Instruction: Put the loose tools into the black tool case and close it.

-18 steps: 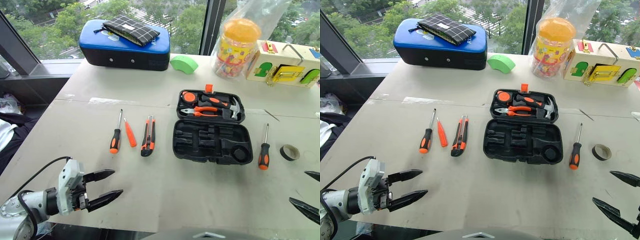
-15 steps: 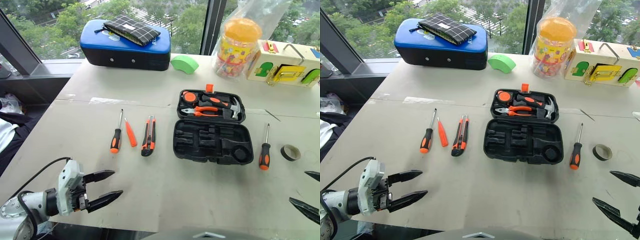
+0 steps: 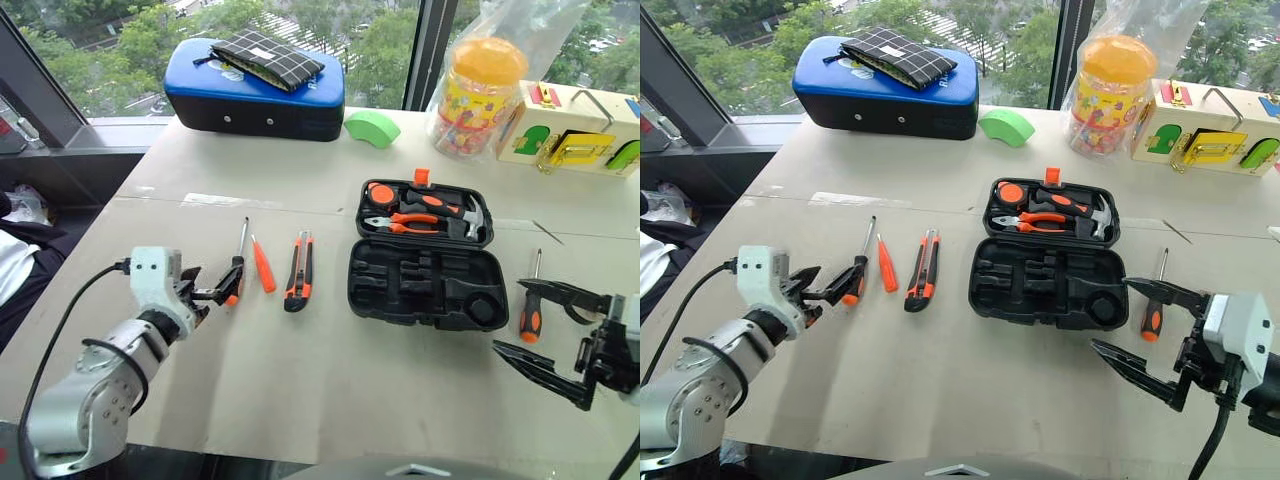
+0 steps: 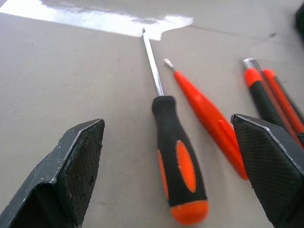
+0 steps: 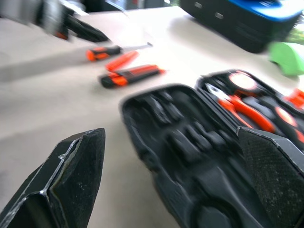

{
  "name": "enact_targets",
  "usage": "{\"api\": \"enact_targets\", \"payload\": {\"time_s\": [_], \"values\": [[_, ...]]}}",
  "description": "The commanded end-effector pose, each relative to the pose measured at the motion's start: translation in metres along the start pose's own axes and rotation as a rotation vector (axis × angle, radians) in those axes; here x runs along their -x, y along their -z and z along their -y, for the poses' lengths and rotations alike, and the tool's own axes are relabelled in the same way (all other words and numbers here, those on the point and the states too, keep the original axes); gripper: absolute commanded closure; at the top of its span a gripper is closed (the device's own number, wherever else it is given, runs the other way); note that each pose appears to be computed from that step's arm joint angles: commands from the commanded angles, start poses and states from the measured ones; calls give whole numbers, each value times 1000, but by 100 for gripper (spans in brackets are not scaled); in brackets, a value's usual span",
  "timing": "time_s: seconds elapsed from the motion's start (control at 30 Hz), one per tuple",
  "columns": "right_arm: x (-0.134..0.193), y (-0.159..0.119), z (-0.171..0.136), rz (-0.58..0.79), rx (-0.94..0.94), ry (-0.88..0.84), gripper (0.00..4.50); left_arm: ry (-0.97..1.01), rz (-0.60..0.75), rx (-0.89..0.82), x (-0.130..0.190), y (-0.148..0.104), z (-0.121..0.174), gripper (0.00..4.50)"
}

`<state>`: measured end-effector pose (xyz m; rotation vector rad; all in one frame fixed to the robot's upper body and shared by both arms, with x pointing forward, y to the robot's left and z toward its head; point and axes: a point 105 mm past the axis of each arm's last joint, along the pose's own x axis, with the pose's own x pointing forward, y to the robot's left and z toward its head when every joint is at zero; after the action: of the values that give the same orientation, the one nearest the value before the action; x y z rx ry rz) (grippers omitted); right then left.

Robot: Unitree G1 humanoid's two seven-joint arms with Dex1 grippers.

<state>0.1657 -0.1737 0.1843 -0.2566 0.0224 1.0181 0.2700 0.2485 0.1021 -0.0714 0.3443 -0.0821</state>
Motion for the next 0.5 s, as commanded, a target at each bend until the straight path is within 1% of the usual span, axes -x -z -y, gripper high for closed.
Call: {"api": "enact_targets", "payload": {"time_s": [0.03, 0.07, 0.13, 0.17, 0.2, 0.23, 0.27, 0.3, 0.33, 0.4, 0.43, 0.47, 0.5], "values": [[-7, -14, -7, 41, 26, -53, 0, -26, -70, -14, -13, 15, 5, 15], [-6, -14, -7, 40, 31, -54, 0, -17, -88, -11, -17, 21, 9, 66], [-5, -13, -6, 32, 39, -55, 0, -21, -101, -19, -22, 27, 10, 131], [-3, -11, -7, 25, 39, -58, 0, -21, -106, -16, -21, 29, 10, 174], [-1, -10, -7, 22, 39, -57, 0, -16, -106, -16, -21, 30, 9, 235], [0, -10, -7, 20, 38, -55, 0, -11, -105, -16, -20, 31, 9, 274], [1, -9, -7, 21, 37, -50, 0, -11, -94, -21, -19, 29, 6, 330], [1, -8, -7, 23, 36, -46, 0, -12, -85, -26, -18, 28, 4, 373], [1, -7, -6, 26, 38, -34, 0, -3, -45, -25, -18, 20, 3, 370], [0, -7, -3, 48, 36, 5, 0, 66, 113, -12, -16, -14, 5, 369], [0, -7, -2, 57, 34, 22, 0, 126, 171, -7, -14, -29, 10, 369], [0, -7, -3, 63, 28, 39, 0, 219, 204, -62, -13, -43, 19, 369], [0, -6, -3, 64, 26, 53, 0, 315, 210, -110, -12, -51, 29, 369]]}}
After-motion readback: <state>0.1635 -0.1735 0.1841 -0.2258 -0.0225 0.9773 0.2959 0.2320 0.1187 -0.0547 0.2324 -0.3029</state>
